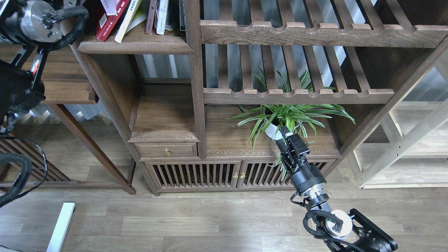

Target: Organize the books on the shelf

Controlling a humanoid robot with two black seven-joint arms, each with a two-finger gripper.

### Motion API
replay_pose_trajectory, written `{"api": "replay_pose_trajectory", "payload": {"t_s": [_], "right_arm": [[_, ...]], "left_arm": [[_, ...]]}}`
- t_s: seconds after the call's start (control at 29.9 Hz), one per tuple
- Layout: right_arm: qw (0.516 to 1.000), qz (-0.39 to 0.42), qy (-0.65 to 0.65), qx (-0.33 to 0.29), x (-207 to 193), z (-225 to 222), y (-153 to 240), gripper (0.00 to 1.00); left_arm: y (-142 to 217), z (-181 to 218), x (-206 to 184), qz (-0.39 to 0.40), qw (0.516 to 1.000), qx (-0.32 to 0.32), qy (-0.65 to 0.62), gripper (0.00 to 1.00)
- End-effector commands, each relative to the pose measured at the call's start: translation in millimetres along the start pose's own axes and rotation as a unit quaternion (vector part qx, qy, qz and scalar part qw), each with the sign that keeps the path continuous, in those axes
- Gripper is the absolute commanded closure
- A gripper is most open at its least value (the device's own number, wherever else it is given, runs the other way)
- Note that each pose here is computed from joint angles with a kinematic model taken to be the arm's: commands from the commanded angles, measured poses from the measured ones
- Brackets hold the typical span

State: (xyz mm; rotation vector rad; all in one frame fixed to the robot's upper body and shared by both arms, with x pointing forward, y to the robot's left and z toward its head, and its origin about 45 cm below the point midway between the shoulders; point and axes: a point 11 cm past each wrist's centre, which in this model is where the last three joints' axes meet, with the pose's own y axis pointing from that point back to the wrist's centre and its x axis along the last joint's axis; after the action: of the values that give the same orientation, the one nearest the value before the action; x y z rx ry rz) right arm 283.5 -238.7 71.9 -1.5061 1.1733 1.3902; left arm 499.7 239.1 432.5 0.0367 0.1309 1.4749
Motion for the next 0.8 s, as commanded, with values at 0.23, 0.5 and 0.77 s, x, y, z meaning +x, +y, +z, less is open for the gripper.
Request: {"api": "replay_pose_trajectory", "payload": {"t_s": [0.23,0.5,0.77], "right_arm": [[1.0,-0.001,0.002,0.002,-1,-2,-1,0.05],[1.0,-0.001,0.001,0.003,-1,-3,-1,0.05],[1.0,-0.001,0.001,0.003,-1,-2,-2,0.05]], "left_arm": [[-4,-19,1,-0.001,1.0,0.024,-0.011,0.92],[-5,-30,-1,-0.004,0.999,0.036,-0.015,0.91],[-6,-44,-2,-0.001,0.998,0.051,-0.028,0.58]]}}
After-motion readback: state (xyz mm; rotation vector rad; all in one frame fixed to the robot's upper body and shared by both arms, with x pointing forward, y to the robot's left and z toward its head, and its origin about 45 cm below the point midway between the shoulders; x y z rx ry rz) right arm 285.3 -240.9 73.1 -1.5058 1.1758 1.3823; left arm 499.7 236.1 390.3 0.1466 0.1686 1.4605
